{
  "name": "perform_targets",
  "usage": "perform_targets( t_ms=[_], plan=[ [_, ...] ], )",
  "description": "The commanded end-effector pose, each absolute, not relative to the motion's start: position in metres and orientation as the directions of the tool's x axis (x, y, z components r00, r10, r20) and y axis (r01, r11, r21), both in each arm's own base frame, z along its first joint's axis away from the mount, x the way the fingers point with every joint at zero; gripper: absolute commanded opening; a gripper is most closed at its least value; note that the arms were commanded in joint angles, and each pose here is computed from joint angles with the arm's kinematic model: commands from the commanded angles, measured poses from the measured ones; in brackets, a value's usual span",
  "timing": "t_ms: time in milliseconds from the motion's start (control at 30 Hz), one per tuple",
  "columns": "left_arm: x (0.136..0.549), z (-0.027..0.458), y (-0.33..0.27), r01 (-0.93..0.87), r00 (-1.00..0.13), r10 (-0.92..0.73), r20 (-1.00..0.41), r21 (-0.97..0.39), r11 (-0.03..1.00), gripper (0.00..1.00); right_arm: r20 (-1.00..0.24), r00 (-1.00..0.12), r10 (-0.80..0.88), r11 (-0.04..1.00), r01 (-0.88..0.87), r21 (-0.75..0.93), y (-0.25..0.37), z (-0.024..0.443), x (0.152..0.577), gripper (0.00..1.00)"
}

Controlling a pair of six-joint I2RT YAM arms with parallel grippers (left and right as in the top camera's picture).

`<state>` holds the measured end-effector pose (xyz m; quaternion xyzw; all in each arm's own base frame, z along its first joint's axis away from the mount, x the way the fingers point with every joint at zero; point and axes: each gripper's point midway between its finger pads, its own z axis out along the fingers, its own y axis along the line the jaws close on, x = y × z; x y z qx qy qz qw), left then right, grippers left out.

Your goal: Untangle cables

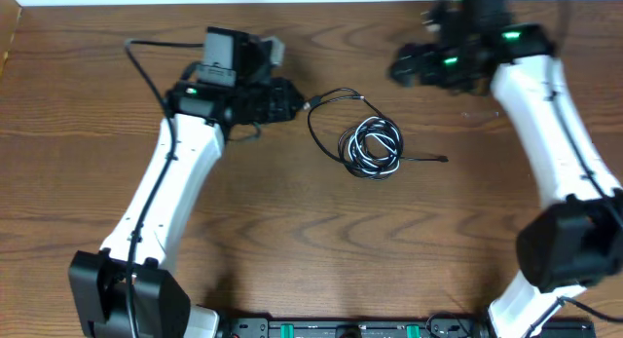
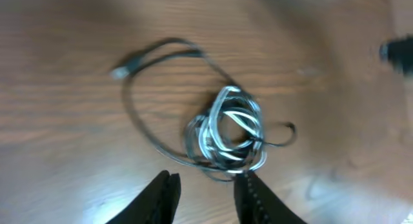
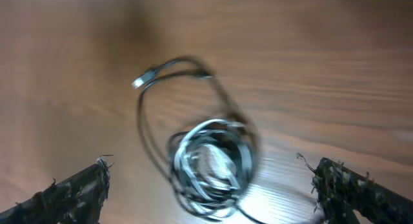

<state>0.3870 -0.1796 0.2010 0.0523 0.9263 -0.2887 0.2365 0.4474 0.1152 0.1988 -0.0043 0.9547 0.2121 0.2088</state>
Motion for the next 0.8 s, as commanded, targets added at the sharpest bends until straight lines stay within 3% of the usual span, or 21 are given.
perform_targets(
  t_ms=[0, 167, 433, 767],
  plan=[
    [0.373, 0.219, -0.215, 0.381, -0.837, 0.069, -0.543, -0.489, 0.784, 0.41, -0.423, -0.897, 0.130, 0.914, -0.057, 0.401, 0.086, 0.217, 0.448, 0.99],
    [0.359, 0.198, -0.249, 0.445, -0.805, 0.194, -0.560, -0.354, 0.823, 0.50, -0.410, -0.903, 0.130, 0.929, -0.034, 0.368, 0.055, 0.209, 0.444, 0.99],
    [0.343, 0.130, -0.309, 0.575, -0.770, 0.393, -0.503, -0.277, 0.770, 0.49, -0.374, -0.919, 0.126, 0.966, 0.028, 0.256, 0.030, 0.197, 0.434, 0.99],
    [0.333, 0.064, -0.338, 0.600, -0.775, 0.467, -0.426, -0.263, 0.755, 0.44, -0.370, -0.922, 0.115, 0.968, 0.020, 0.250, 0.029, 0.196, 0.433, 0.99]
  ],
)
